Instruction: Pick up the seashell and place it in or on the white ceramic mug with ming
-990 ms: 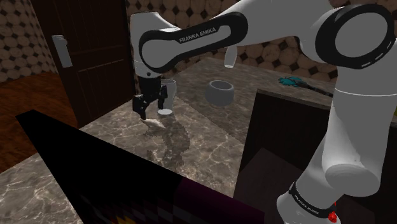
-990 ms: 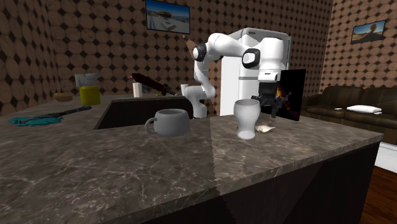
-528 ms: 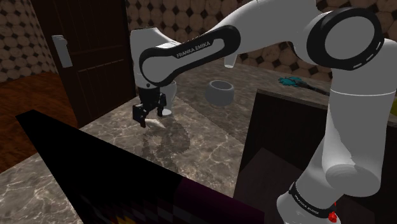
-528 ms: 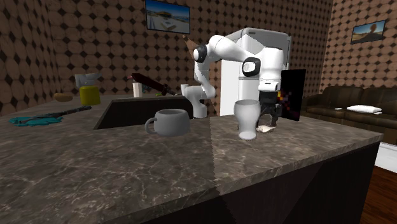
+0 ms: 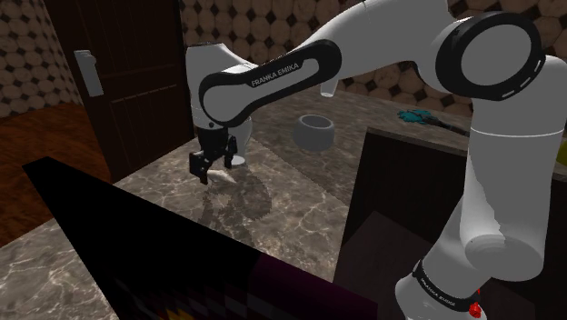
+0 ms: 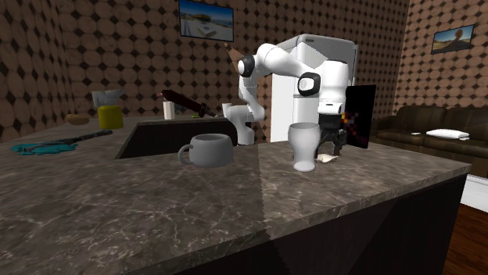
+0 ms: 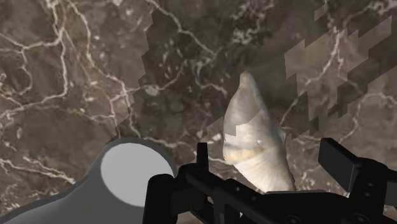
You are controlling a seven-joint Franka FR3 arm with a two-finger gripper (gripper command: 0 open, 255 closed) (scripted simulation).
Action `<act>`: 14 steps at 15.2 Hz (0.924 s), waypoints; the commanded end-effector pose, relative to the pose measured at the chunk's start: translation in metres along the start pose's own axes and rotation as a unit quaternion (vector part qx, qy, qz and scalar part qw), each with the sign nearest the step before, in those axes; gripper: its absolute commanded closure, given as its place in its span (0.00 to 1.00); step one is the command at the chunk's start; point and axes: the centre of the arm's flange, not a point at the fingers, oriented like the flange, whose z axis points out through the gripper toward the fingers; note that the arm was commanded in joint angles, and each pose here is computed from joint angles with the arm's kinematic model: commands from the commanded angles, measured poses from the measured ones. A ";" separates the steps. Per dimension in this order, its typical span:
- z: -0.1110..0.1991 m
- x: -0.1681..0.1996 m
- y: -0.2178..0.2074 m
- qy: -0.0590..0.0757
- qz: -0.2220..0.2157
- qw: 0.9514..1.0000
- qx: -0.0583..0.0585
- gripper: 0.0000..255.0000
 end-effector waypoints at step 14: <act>-0.021 0.000 0.001 0.000 0.000 1.000 0.000 1.00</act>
